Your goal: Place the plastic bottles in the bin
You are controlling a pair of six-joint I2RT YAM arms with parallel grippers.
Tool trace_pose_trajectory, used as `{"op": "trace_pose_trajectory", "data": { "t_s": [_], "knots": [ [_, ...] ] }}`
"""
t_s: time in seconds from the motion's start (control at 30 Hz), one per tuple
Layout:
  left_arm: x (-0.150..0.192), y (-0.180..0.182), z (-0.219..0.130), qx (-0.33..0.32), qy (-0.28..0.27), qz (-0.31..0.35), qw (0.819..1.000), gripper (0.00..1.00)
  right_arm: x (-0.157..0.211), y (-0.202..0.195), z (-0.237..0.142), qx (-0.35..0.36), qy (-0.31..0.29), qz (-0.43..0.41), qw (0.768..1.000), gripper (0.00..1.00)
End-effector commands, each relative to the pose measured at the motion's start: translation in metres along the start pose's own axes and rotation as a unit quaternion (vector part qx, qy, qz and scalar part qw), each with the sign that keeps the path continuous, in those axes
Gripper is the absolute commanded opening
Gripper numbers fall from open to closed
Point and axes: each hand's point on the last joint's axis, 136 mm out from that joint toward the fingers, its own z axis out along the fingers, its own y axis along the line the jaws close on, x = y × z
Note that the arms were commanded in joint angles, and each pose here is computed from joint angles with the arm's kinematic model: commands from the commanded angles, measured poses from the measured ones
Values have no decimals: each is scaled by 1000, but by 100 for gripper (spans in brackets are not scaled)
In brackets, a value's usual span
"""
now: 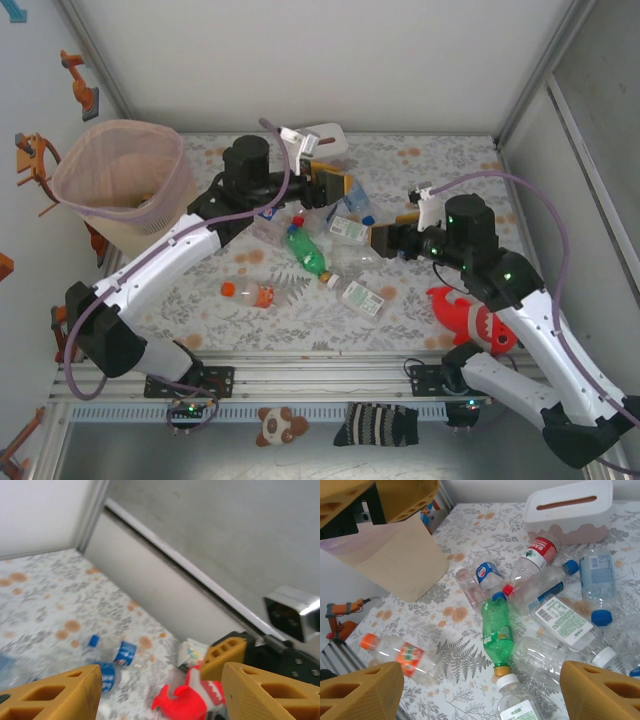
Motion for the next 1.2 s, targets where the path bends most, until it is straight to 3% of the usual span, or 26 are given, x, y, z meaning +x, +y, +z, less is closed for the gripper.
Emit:
{"op": "trace_pose_trajectory", "data": {
  "t_s": [0.0, 0.23, 0.33, 0.43, 0.5, 0.6, 0.77, 0.97, 1.17],
  "knots": [
    [12, 23, -19, -74, 13, -6, 997, 64, -1, -2, 0, 6, -4, -5, 1000, 80],
    [46, 62, -49, -193, 50, -60, 978, 64, 1, -5, 3, 11, 2, -4, 1000, 79],
    [60, 86, -78, -282, 52, -101, 953, 64, 2, -6, 4, 12, 3, -3, 1000, 78],
    [71, 101, -106, -345, 32, -143, 927, 74, 2, -6, 5, 10, 4, -4, 1000, 78],
    [77, 107, -123, -375, 11, -170, 911, 76, 3, -6, 7, 10, 6, -3, 1000, 78],
    [97, 120, -152, -437, 10, -210, 875, 74, 3, -6, 9, 8, 7, -3, 1000, 78],
    [135, 134, -203, -532, 32, -282, 798, 66, 4, -5, 12, 4, 13, -2, 1000, 78],
    [176, 131, -233, -576, 33, -361, 733, 68, 6, -7, 16, 4, 15, 0, 1000, 77],
    [219, 130, -235, -580, 41, -441, 683, 70, 6, -7, 17, 4, 17, 0, 1000, 77]
  ]
}}
